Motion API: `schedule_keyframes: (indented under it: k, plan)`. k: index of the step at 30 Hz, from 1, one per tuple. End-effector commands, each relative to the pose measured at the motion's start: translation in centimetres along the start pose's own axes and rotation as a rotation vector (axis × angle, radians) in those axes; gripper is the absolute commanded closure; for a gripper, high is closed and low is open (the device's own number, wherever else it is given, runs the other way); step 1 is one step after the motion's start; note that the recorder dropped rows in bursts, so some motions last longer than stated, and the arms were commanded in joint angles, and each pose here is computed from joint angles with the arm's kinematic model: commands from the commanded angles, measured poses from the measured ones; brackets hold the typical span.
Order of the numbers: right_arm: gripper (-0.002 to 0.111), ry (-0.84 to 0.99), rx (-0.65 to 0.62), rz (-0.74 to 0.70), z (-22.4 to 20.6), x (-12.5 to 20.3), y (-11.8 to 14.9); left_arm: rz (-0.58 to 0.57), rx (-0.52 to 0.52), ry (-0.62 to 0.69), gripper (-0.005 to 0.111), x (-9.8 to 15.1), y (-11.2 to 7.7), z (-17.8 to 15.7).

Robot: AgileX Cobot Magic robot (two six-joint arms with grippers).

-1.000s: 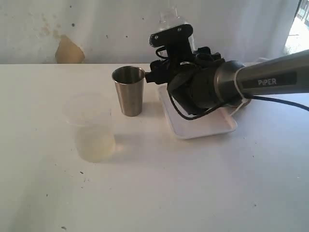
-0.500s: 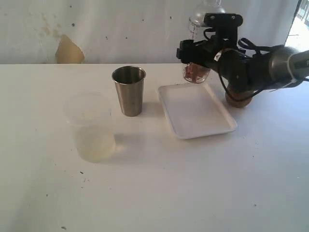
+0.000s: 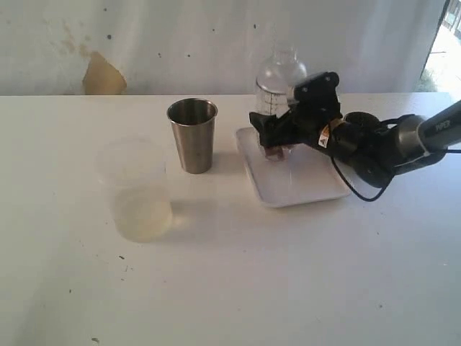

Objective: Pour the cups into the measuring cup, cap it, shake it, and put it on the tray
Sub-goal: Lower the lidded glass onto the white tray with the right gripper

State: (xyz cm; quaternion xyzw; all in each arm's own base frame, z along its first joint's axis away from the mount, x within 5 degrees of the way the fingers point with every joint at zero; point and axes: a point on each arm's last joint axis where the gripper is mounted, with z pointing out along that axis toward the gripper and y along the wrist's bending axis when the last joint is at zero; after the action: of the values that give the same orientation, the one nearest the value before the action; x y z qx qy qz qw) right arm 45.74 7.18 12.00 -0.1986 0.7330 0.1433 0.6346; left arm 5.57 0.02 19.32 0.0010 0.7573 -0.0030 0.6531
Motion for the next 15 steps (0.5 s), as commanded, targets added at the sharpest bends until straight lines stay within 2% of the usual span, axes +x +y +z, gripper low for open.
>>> schedule_keyframes:
  k: [1,6,15]
  plan:
    - [0.108,-0.005,-0.035,-0.076,-0.26,1.03,-0.56,-0.002,0.001,-0.002,0.107,0.11,-0.01,0.00]
    - [0.108,-0.027,-0.058,-0.109,-0.47,0.93,-0.77,-0.002,0.001,-0.002,0.107,0.11,-0.01,0.00]
    - [0.108,-0.069,-0.068,-0.084,-0.57,0.55,-0.82,-0.002,0.001,-0.002,0.107,0.11,-0.01,0.00]
